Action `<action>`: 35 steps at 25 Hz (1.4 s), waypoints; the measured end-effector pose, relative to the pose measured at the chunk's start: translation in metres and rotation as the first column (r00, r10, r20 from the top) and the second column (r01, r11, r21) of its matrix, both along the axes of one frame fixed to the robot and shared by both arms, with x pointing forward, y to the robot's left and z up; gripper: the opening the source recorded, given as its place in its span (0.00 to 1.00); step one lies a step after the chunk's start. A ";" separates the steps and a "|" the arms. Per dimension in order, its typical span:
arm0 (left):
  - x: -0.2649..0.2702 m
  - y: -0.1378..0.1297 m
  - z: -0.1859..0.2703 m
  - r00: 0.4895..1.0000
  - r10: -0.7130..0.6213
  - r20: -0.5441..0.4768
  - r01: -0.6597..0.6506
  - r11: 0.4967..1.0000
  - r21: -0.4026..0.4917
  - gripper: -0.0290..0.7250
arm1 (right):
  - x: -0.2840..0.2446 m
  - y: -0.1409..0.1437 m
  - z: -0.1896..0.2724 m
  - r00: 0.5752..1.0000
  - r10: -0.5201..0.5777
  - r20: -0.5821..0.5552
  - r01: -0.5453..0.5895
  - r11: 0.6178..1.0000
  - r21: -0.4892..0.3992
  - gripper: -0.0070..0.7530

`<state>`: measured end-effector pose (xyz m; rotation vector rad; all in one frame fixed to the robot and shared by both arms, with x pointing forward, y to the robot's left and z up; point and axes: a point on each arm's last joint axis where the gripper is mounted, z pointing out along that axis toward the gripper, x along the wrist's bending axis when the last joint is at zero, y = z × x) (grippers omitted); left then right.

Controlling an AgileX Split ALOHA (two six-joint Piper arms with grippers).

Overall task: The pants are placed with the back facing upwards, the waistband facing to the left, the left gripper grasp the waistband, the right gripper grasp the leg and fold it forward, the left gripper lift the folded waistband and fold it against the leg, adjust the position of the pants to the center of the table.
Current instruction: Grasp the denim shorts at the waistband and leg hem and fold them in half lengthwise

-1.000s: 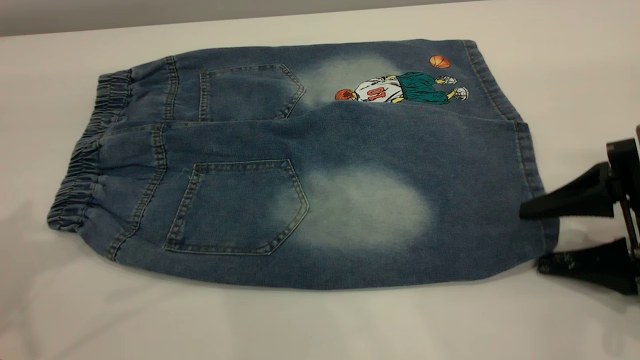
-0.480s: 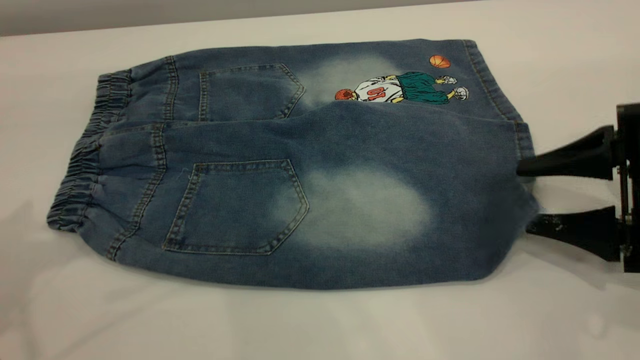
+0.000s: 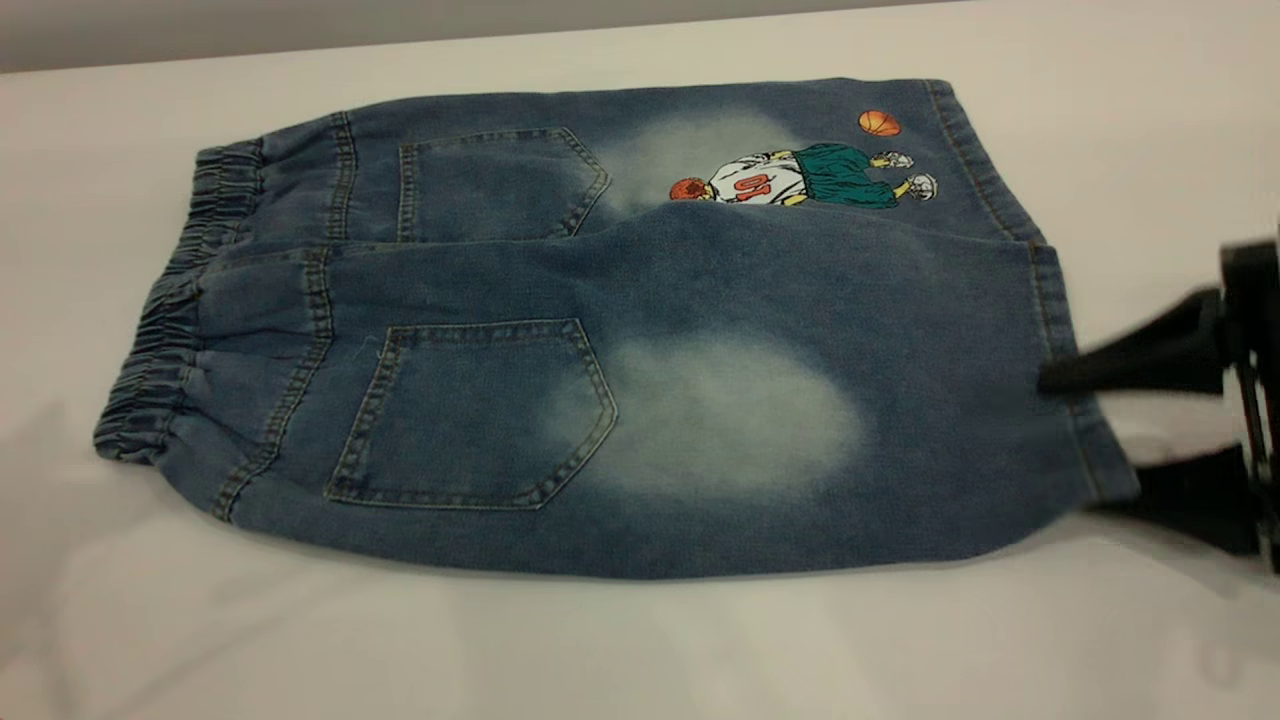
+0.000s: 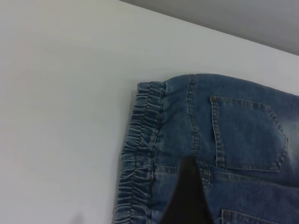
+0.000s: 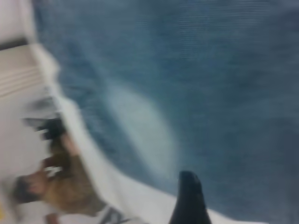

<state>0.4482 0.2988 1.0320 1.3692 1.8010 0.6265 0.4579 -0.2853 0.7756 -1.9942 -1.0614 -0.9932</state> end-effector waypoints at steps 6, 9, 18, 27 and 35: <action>0.000 0.000 0.000 1.000 0.000 0.000 0.000 1.000 0.000 0.72 | -0.002 -0.001 -0.003 1.000 0.012 -0.017 -0.013 0.999 -0.032 0.33; 0.000 0.000 0.000 1.000 0.000 0.000 0.000 1.000 0.000 0.72 | -0.002 -0.001 -0.003 1.000 0.012 -0.017 -0.013 0.999 -0.032 0.17; 0.000 0.000 -0.001 1.000 -0.003 -0.007 0.003 1.000 -0.001 0.72 | -0.002 -0.001 0.000 1.000 0.006 -0.013 -0.007 0.999 -0.043 0.03; -0.001 -0.002 -0.005 0.998 -0.016 -0.054 0.015 1.000 -0.010 0.72 | 0.000 0.003 0.030 0.995 0.063 0.075 -0.052 0.989 -0.136 0.03; 0.006 -0.003 -0.024 0.986 -0.031 -0.166 0.028 0.999 -0.020 0.72 | 0.002 0.041 0.051 0.951 0.267 0.156 -0.226 0.944 -0.240 0.03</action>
